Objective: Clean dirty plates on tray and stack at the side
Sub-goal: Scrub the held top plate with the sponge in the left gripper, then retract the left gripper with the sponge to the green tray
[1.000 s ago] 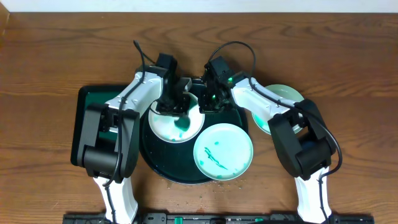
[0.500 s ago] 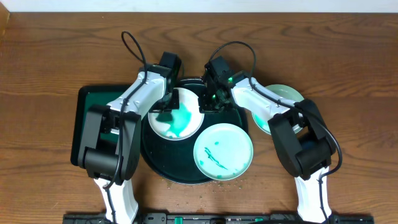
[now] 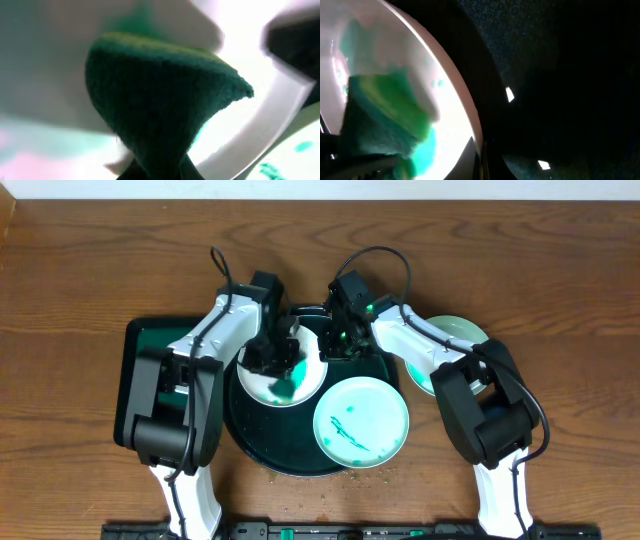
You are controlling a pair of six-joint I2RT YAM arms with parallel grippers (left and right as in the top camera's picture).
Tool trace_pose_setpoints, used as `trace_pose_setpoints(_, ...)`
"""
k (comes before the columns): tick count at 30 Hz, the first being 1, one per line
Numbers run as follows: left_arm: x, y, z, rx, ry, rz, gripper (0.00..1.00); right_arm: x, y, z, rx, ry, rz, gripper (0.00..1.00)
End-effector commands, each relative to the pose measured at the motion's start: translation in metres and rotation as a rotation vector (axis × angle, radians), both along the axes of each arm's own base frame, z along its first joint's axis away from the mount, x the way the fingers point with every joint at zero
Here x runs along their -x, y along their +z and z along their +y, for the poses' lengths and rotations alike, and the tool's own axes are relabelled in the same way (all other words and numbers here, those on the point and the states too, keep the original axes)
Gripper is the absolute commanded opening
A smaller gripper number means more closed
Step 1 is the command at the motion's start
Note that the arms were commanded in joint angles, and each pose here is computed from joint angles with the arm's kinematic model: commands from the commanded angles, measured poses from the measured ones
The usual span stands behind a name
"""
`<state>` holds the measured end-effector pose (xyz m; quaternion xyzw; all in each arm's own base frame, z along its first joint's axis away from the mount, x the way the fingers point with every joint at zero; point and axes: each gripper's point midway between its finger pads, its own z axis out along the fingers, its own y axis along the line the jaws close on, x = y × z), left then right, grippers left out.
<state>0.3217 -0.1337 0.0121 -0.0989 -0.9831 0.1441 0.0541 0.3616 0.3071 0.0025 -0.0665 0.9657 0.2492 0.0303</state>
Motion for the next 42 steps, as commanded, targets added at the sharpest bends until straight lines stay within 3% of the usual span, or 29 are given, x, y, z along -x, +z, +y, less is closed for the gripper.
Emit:
trace_pose_setpoints(1, -0.005, -0.005, -0.016, 0.101, -0.061, -0.03, 0.07, 0.005, -0.028, -0.012, 0.07, -0.018, 0.04, 0.01)
trace_pose_setpoints(4, -0.026, -0.008, -0.011, 0.055, -0.035, -0.11, 0.07, 0.005, -0.028, -0.012, 0.07, -0.018, 0.04, 0.01)
trace_pose_setpoints(9, -0.053, -0.016, 0.054, -0.321, 0.215, -0.207, 0.07, 0.005, -0.028, -0.012, 0.07, -0.018, 0.04, 0.01)
trace_pose_setpoints(13, -0.051, -0.003, 0.104, -0.544, 0.33, -0.207, 0.08, 0.005, -0.028, -0.012, 0.071, -0.017, 0.04, 0.01)
trace_pose_setpoints(21, -0.045, 0.048, 0.131, -0.584, 0.385, -0.114, 0.07, 0.005, -0.028, -0.012, 0.071, -0.011, 0.037, 0.01)
trace_pose_setpoints(31, -0.038, 0.121, 0.138, -0.541, 0.44, -0.227, 0.07, 0.005, -0.021, -0.01, 0.06, 0.016, 0.021, 0.01)
trace_pose_setpoints(35, -0.033, 0.15, 0.151, -0.52, 0.503, -0.295, 0.07, 0.002, -0.002, -0.008, 0.063, 0.064, -0.05, 0.01)
trace_pose_setpoints(42, -0.025, 0.175, 0.189, -0.517, 0.631, -0.339, 0.08, -0.004, 0.041, -0.007, 0.224, 0.114, -0.289, 0.01)
